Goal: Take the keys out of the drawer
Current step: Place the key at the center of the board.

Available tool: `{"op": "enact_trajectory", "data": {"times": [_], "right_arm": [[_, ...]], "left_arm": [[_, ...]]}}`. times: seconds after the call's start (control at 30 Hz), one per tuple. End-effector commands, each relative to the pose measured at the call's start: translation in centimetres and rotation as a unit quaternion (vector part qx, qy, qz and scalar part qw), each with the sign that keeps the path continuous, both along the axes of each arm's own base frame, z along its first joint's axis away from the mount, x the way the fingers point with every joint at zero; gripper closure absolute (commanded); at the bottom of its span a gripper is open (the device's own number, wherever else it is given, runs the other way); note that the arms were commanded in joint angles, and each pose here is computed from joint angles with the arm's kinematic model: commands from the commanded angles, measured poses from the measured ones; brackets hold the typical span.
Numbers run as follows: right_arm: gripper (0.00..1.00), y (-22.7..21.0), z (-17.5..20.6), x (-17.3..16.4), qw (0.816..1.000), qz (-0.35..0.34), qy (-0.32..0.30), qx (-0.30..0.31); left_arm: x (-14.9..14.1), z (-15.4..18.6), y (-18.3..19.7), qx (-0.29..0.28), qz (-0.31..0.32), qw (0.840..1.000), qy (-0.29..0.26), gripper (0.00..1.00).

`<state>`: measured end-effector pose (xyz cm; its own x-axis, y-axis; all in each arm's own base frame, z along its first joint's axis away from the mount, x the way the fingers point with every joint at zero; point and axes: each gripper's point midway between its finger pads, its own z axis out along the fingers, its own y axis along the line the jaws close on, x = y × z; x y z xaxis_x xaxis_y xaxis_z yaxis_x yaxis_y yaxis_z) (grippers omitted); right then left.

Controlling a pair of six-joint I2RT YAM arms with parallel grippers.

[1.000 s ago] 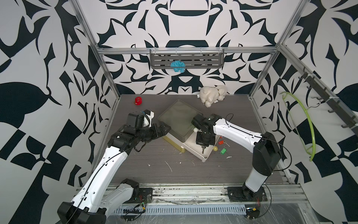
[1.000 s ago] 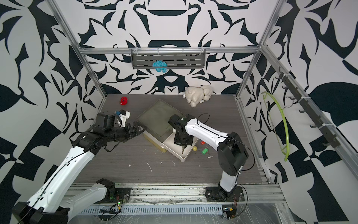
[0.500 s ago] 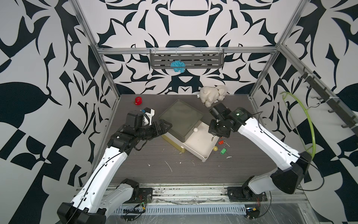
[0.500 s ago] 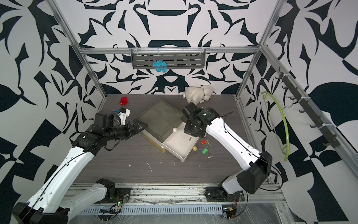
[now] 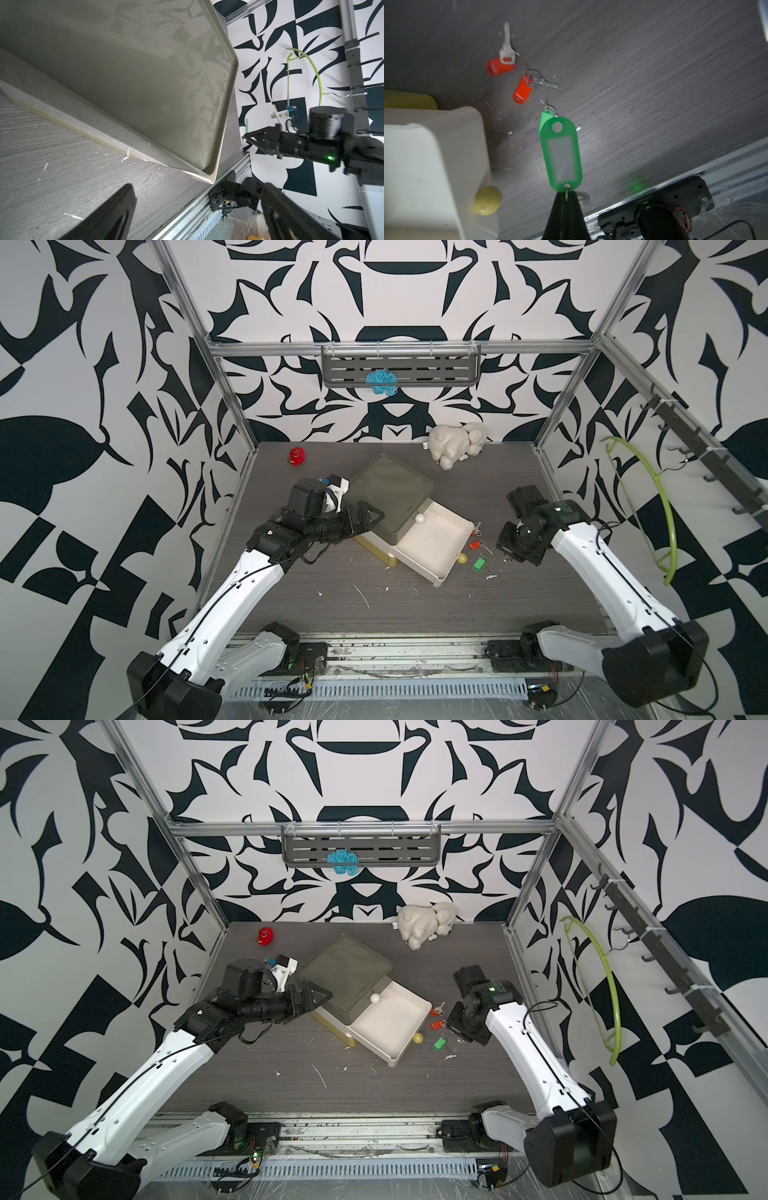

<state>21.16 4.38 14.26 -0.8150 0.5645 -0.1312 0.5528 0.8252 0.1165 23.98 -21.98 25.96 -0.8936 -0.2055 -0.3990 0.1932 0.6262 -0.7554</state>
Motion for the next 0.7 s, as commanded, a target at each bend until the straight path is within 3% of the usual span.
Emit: {"op": "enact_trajectory", "data": {"times": [0.0, 0.37, 0.67], "right_arm": [[1.0, 1.2, -1.5, 0.9, 0.999, 0.017, -0.007, 0.035], [1.0, 2.3, -7.6, 1.4, 0.997, 0.025, 0.042, 0.056], [1.0, 2.5, -9.9, 1.9, 0.996, 0.033, 0.062, 0.054]], "left_arm": [[0.3, -0.2, -0.3, -0.002, 0.006, 1.0, 0.0, 0.01], [0.3, -0.3, 0.2, 0.005, 0.021, 1.0, -0.003, 0.01], [0.2, -0.3, 0.7, 0.011, 0.032, 0.999, -0.006, 0.01]]}}
